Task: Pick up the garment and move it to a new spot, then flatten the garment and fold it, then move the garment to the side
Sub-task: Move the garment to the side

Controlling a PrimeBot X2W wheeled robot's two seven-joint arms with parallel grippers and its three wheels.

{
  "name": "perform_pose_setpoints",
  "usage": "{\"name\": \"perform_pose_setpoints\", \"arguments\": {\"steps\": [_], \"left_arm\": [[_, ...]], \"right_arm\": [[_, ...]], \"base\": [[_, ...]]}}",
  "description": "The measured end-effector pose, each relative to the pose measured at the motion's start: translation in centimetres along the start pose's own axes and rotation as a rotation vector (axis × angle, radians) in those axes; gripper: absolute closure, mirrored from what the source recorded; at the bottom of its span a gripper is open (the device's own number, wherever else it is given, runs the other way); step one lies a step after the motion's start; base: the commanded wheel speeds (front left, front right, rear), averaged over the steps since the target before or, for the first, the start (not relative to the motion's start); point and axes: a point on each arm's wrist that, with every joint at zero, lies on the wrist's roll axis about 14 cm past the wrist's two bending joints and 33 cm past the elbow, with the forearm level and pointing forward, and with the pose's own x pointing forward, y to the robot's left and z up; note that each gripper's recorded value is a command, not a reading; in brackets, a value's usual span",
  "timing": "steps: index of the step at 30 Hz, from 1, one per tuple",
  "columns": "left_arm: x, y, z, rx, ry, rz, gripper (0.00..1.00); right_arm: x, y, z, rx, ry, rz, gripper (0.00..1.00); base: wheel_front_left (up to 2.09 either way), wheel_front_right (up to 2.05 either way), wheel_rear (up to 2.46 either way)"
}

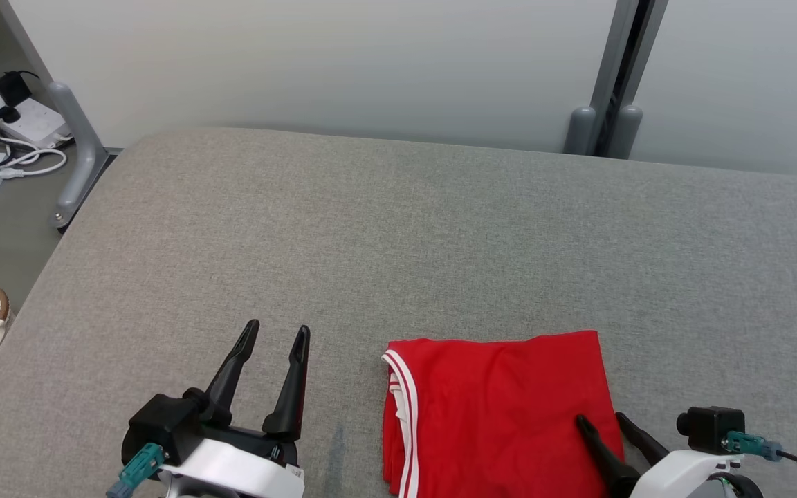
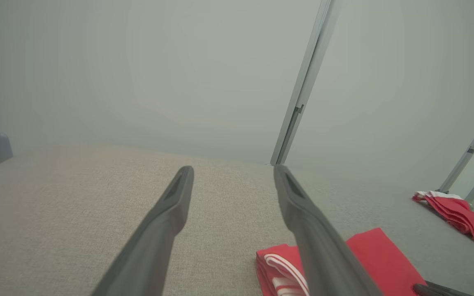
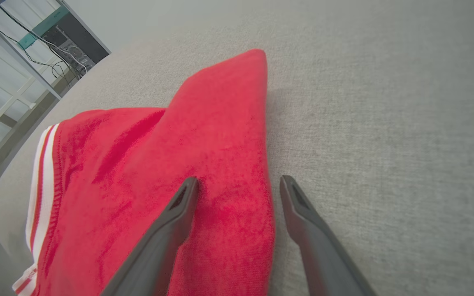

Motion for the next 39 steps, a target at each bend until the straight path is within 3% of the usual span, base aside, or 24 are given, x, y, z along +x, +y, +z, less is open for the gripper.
{"name": "perform_pose_setpoints", "arguments": {"steps": [11, 12, 13, 24, 39], "left_arm": [[-0.3, 1.1, -0.1, 0.008, 0.005, 0.036, 0.0], [-0.3, 1.1, -0.1, 0.013, 0.006, 0.035, 0.0], [-0.3, 1.1, -0.1, 0.014, 0.007, 0.034, 0.0], [0.5, -0.8, -0.5, 0.031, 0.018, -0.029, 0.0], [6.8, -9.1, -3.6, 0.026, 0.078, -0.339, 0.0]], "right_arm": [[1.9, 1.0, -1.6, 0.02, 0.132, 0.059, 0.0], [2.0, 1.1, -1.6, 0.022, 0.138, 0.062, 0.78], [2.1, 1.2, -1.7, 0.018, 0.143, 0.066, 1.0], [2.0, -0.4, -0.8, -0.165, 0.136, 0.068, 1.0], [0.6, -11.7, 8.6, -0.574, 0.062, -0.107, 1.0]], "base": [[0.0, 0.0, 0.0], [0.0, 0.0, 0.0], [0.0, 0.0, 0.0], [0.0, 0.0, 0.0], [0.0, 0.0, 0.0]]}}
